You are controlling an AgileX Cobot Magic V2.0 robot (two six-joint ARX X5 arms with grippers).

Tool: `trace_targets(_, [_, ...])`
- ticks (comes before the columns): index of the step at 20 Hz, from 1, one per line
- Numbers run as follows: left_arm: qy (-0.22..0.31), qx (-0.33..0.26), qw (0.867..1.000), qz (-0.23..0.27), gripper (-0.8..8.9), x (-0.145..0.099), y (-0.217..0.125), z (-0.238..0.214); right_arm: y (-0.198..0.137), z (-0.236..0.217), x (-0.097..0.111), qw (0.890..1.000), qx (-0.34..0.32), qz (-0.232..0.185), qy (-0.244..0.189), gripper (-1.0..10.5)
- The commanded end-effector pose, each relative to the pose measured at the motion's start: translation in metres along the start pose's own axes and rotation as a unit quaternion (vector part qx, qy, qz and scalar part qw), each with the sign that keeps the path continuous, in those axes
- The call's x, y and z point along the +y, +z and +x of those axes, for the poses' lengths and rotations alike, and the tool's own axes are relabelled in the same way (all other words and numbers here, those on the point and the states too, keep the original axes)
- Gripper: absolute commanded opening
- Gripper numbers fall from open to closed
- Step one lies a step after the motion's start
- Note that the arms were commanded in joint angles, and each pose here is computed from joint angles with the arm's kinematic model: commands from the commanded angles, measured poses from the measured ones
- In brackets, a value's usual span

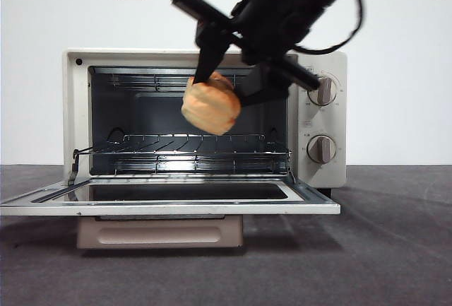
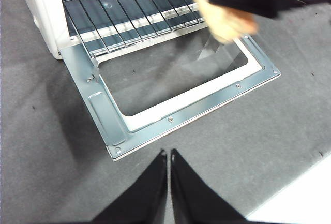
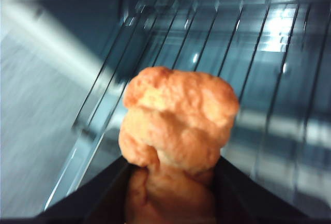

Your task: The left arm flap open the oven, the right arm pick bread and place it into oven, the left arm flap close the oven

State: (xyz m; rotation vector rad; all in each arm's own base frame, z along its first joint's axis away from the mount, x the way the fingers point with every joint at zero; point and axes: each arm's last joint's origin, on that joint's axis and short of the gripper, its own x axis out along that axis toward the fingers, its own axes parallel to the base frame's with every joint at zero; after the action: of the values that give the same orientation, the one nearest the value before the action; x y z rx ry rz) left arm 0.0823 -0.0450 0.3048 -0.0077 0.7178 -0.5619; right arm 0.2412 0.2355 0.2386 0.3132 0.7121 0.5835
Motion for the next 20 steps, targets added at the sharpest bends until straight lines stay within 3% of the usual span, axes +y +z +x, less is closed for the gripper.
trace_targets(1, [0.0,-0.006,1.0,-0.001,0.16,-0.001,0.002,-0.001,0.008,0.019,0.007,1.0,-0.015,0.004,-0.016,1.9])
trace_targets(6, [0.001,0.004,1.0,-0.003,0.16,0.0,0.0,-0.001,0.014,0.041,0.005,0.996,-0.048,0.004,-0.081,2.0])
trace_targets(10, [0.001,0.005,1.0,-0.003,0.16,0.0,0.0,-0.001,0.012,0.049,-0.004,0.991,-0.06,0.006,-0.122,2.7])
trace_targets(17, [0.001,0.006,1.0,-0.003,0.16,0.0,0.0,-0.001,0.011,0.052,-0.007,0.99,-0.055,0.006,-0.127,4.4])
trace_targets(20, [0.001,0.006,1.0,-0.003,0.16,0.0,0.0,-0.001,0.014,0.048,-0.005,0.991,-0.057,0.007,-0.12,4.6])
